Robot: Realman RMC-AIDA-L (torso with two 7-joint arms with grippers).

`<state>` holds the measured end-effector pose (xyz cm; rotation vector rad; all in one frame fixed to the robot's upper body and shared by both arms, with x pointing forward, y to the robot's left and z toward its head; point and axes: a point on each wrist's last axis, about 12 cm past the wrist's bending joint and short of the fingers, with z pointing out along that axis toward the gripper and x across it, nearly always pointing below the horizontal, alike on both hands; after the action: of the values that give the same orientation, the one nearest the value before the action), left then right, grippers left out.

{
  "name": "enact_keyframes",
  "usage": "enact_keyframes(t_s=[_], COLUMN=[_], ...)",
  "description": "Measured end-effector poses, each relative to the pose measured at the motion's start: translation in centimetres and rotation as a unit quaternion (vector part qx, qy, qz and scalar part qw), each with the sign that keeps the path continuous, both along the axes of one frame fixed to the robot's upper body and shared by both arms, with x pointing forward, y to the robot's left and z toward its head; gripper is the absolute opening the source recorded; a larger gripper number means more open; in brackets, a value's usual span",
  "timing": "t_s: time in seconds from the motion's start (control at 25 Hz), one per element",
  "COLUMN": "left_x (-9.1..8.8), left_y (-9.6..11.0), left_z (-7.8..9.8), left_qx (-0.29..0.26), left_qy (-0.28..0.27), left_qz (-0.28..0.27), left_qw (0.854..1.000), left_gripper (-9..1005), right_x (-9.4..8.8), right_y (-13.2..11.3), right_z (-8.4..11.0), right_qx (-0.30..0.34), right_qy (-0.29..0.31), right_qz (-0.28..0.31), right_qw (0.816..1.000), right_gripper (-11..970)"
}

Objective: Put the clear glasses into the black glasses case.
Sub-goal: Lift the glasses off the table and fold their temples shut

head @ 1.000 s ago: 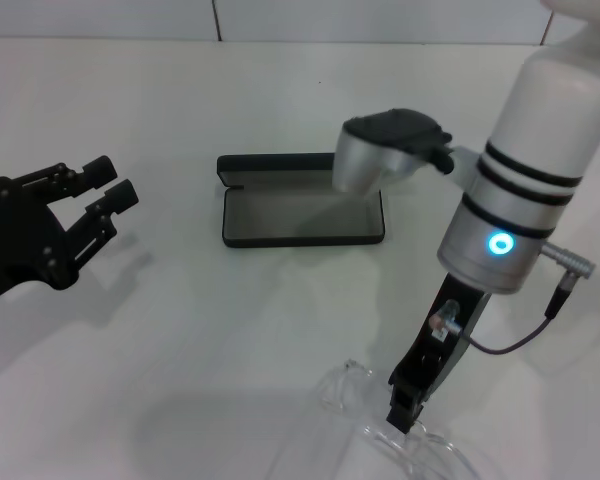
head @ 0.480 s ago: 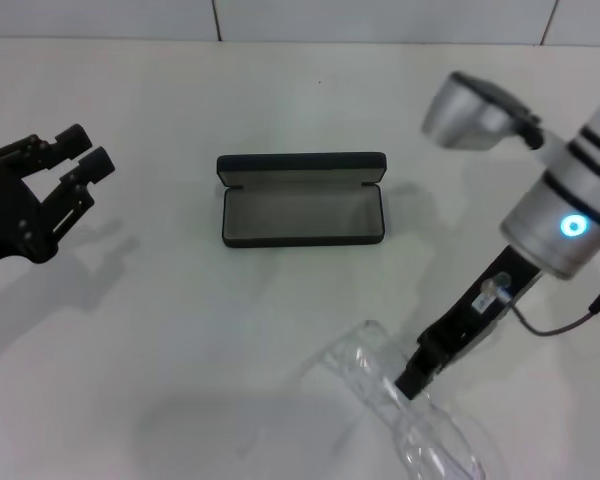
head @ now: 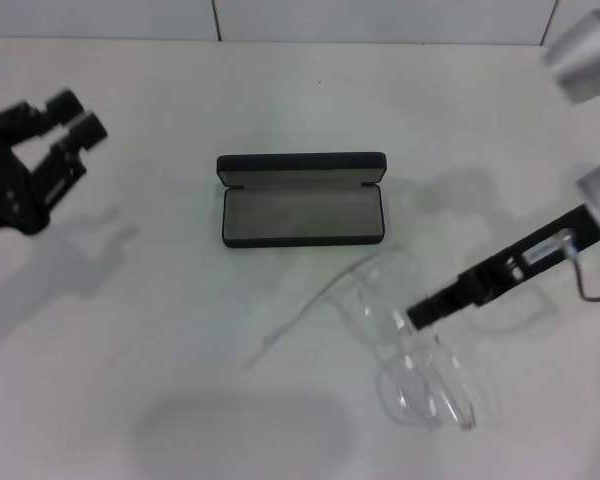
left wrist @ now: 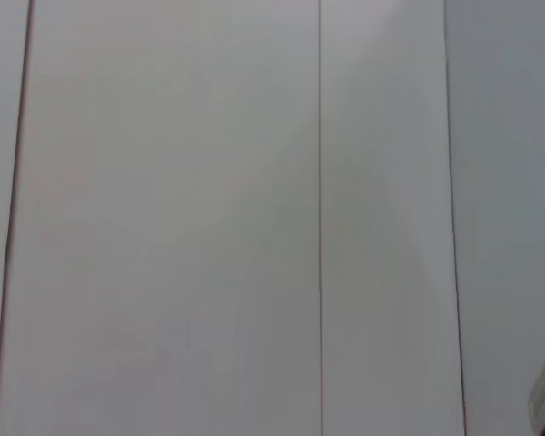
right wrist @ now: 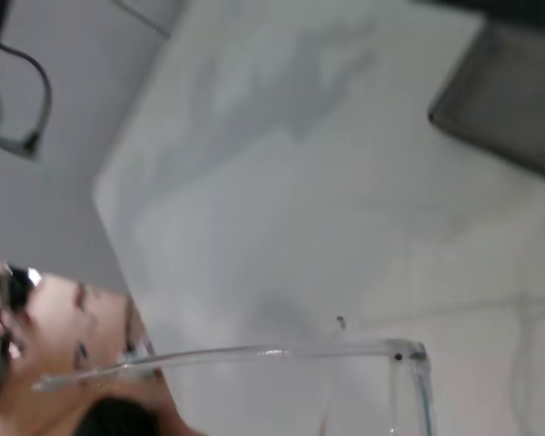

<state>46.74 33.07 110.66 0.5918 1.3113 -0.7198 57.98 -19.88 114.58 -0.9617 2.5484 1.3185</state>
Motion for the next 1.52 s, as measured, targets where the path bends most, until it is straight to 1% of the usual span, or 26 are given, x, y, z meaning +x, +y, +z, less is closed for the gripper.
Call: enact_keyframes(t_s=[0.12,0.2,0.28,0.4,0.56,0.6,0.64,0.68,0.72,0.76,0.96,1.24,1.52], left_x=[0.7,1.3,1.9,3.1,4.1,4.2,4.2,4.5,4.5,4.6,4.6,4.2,3.8], left_y=[-0.6,-1.2,-1.8,-3.5,-6.0,-6.5,-6.5,-7.9,-7.9,-9.2,-10.3,-10.2,-10.9], left_z=[0.9,1.5,2.0,2.7,3.2,3.2,3.2,3.2,3.2,3.0,2.5,2.1,1.3], left_qx=[-0.021,-0.032,-0.039,-0.041,-0.034,-0.033,-0.033,-0.029,-0.029,-0.027,-0.028,-0.032,-0.036], left_qy=[-0.022,-0.030,-0.033,-0.039,-0.042,-0.041,-0.041,-0.038,-0.038,-0.033,-0.022,-0.013,0.005], left_qz=[-0.015,-0.036,-0.055,-0.095,-0.152,-0.162,-0.162,-0.193,-0.193,-0.219,-0.240,-0.239,-0.253], left_qw=[0.999,0.998,0.997,0.994,0.987,0.985,0.985,0.980,0.980,0.975,0.970,0.970,0.967], left_gripper=[286,285,282,279,276,276,276,275,275,275,275,274,273], right_x=[-0.5,-0.6,-1.1,-1.4,-1.7,-1.7,-1.8,-1.8,-1.8,-1.8,-1.6,-1.1,-0.8], right_y=[-1.8,-2.0,-2.1,-2.0,-1.8,-1.7,-1.6,-1.6,-1.6,-1.5,-1.5,-1.4,-1.0], right_z=[-0.4,-0.6,-0.9,-1.2,-1.6,-1.6,-1.6,-1.5,-1.4,-1.4,-1.3,-1.1,-0.8], right_qx=[0.065,0.078,0.110,0.144,0.171,0.176,0.184,0.188,0.195,0.200,0.205,0.216,0.224], right_qy=[-0.029,-0.033,-0.042,-0.053,-0.057,-0.058,-0.060,-0.062,-0.064,-0.066,-0.070,-0.079,-0.083], right_qz=[-0.019,-0.021,-0.026,-0.031,-0.032,-0.032,-0.032,-0.032,-0.033,-0.034,-0.043,-0.061,-0.064], right_qw=[0.997,0.996,0.993,0.988,0.983,0.982,0.981,0.980,0.978,0.977,0.975,0.971,0.969], right_gripper=[42,42,43,43,44,44,44,44,44,44,45,46,47])
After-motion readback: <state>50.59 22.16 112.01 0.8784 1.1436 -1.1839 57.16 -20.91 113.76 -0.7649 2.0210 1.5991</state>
